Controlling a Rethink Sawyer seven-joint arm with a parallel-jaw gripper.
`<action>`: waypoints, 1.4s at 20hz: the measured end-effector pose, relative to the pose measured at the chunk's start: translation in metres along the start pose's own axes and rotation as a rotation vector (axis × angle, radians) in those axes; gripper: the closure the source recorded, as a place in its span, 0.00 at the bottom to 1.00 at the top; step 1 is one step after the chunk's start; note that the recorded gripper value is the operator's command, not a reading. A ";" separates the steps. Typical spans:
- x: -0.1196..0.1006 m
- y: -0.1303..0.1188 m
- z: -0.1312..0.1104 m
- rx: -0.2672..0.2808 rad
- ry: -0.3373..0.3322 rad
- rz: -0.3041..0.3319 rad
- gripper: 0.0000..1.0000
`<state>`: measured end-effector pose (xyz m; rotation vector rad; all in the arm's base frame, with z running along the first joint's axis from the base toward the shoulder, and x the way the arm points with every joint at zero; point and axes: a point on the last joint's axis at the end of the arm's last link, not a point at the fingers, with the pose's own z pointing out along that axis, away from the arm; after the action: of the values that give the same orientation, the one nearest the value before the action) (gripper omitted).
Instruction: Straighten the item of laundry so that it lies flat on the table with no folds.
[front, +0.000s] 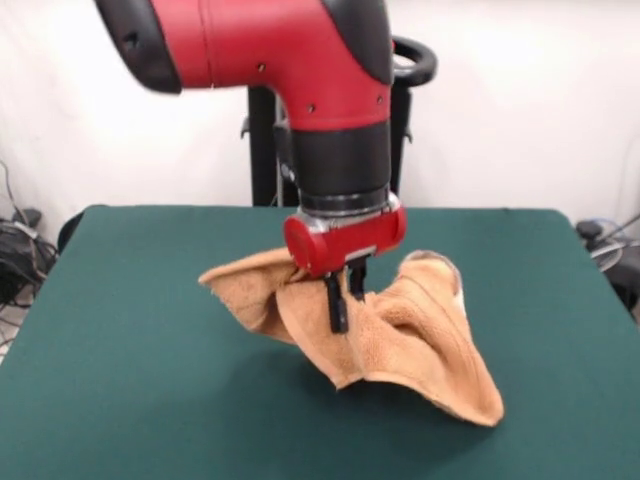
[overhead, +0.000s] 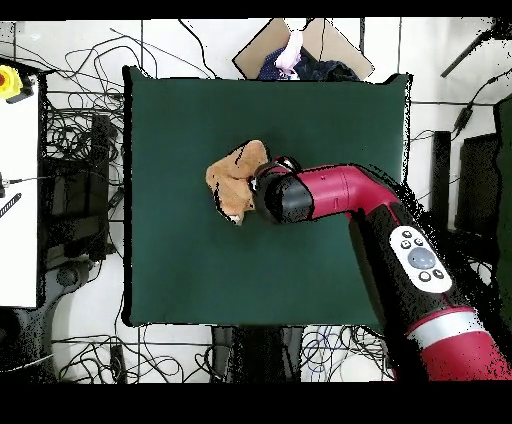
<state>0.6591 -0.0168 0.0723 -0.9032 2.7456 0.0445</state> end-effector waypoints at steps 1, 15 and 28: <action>-0.002 0.000 -0.003 0.008 0.001 -0.004 1.00; -0.006 0.009 -0.035 0.037 0.028 0.049 1.00; 0.028 0.013 -0.033 0.058 0.028 0.297 1.00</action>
<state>0.6219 -0.0258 0.0965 -0.4787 2.8670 0.0063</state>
